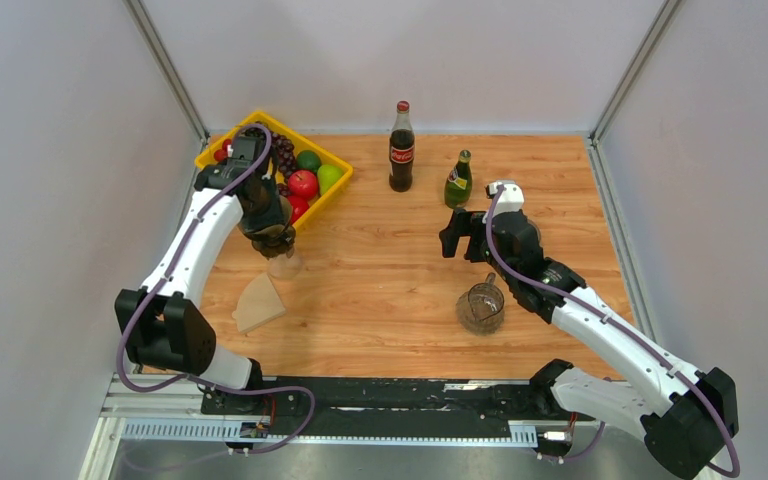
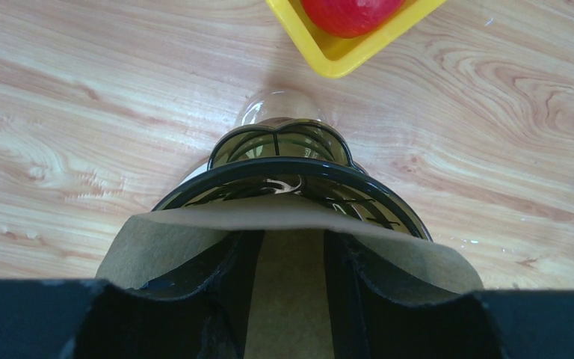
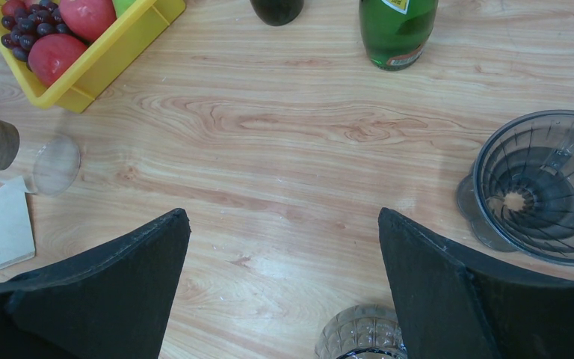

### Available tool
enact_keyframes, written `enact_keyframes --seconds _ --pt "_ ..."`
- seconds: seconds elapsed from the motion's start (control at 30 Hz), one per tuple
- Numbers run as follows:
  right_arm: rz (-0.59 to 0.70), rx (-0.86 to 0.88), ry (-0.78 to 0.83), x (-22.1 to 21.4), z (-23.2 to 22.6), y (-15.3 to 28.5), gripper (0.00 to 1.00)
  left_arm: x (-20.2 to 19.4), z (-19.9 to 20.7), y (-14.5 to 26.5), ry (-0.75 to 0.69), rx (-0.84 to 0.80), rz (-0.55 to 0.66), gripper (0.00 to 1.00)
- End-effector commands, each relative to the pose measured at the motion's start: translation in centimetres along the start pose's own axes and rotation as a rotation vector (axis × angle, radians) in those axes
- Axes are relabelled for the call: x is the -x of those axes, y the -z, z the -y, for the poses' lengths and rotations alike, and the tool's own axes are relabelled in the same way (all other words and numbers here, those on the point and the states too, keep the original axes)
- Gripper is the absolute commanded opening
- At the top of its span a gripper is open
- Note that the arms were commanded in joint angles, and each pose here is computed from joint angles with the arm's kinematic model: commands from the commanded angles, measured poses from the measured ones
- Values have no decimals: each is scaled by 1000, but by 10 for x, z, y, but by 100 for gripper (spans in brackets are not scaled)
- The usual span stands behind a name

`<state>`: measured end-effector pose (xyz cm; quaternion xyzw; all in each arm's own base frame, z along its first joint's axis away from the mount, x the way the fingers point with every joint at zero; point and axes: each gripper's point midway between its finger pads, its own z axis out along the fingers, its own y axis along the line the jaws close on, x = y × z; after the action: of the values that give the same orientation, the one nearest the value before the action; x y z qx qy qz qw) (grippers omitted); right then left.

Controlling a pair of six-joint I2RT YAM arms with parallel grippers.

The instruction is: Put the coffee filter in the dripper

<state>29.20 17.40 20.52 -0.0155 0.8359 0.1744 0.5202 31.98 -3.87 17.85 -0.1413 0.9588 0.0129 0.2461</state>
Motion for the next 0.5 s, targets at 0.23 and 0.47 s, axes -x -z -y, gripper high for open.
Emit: enact_keyframes --seconds 0.23,0.47 --pt "8 -8 11 2 2 -2 100 29 -3 33 10 -7 114 47" --pt "7 -8 11 2 2 -2 100 38 -4 47 19 -12 161 48"
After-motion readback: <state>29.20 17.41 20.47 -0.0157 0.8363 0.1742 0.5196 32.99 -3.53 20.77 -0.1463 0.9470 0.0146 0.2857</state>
